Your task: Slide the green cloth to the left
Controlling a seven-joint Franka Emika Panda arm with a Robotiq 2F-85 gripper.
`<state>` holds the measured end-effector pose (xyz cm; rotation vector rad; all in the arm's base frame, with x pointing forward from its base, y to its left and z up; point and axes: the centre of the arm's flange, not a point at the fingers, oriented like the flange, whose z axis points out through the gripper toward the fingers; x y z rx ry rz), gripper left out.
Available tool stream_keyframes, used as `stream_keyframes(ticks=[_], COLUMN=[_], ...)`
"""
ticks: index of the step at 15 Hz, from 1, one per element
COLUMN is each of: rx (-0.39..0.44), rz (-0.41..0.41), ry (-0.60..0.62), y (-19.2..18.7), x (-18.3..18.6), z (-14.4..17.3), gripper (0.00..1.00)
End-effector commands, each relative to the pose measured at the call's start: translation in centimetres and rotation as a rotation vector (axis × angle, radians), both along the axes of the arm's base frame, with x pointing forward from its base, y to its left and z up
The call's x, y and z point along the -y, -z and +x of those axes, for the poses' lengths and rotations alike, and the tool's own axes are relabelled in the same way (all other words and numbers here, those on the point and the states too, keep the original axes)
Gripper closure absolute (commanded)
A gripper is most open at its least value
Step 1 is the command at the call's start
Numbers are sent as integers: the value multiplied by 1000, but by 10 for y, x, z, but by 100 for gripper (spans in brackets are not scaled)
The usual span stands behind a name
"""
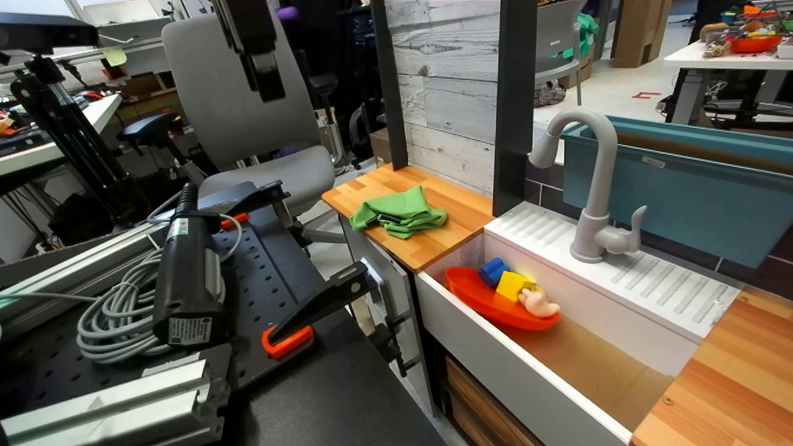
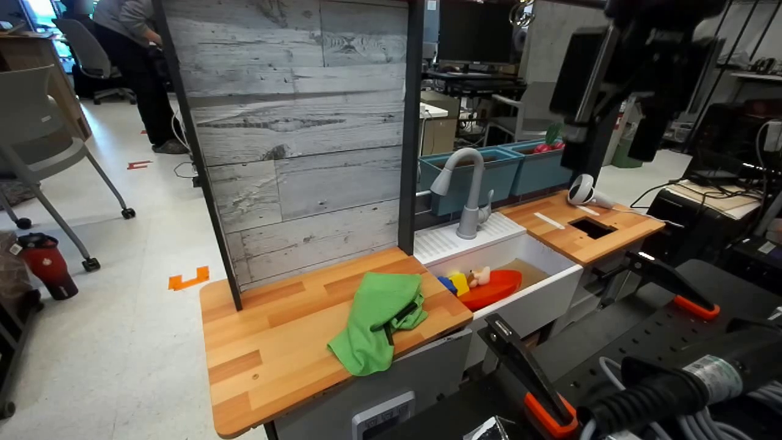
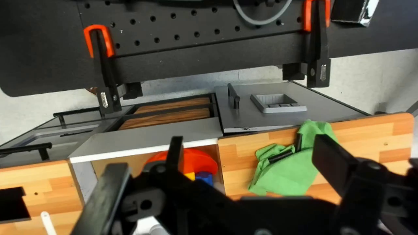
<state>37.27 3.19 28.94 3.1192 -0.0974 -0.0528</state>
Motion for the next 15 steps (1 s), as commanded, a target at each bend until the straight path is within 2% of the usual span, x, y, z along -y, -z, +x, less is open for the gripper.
stream_keyframes(ticks=[1,4,5,8,10,15], rx=[-16,-25,-16,-13,-34,-49], rz=[2,4,-23,-6,25,15], ry=[2,3,29,90,126,189], y=[10,17,21,36,53,106], x=[-1,-2,0,-1,-6,-15], z=[4,10,8,19,28,57], gripper=[0,0,0,0,0,0])
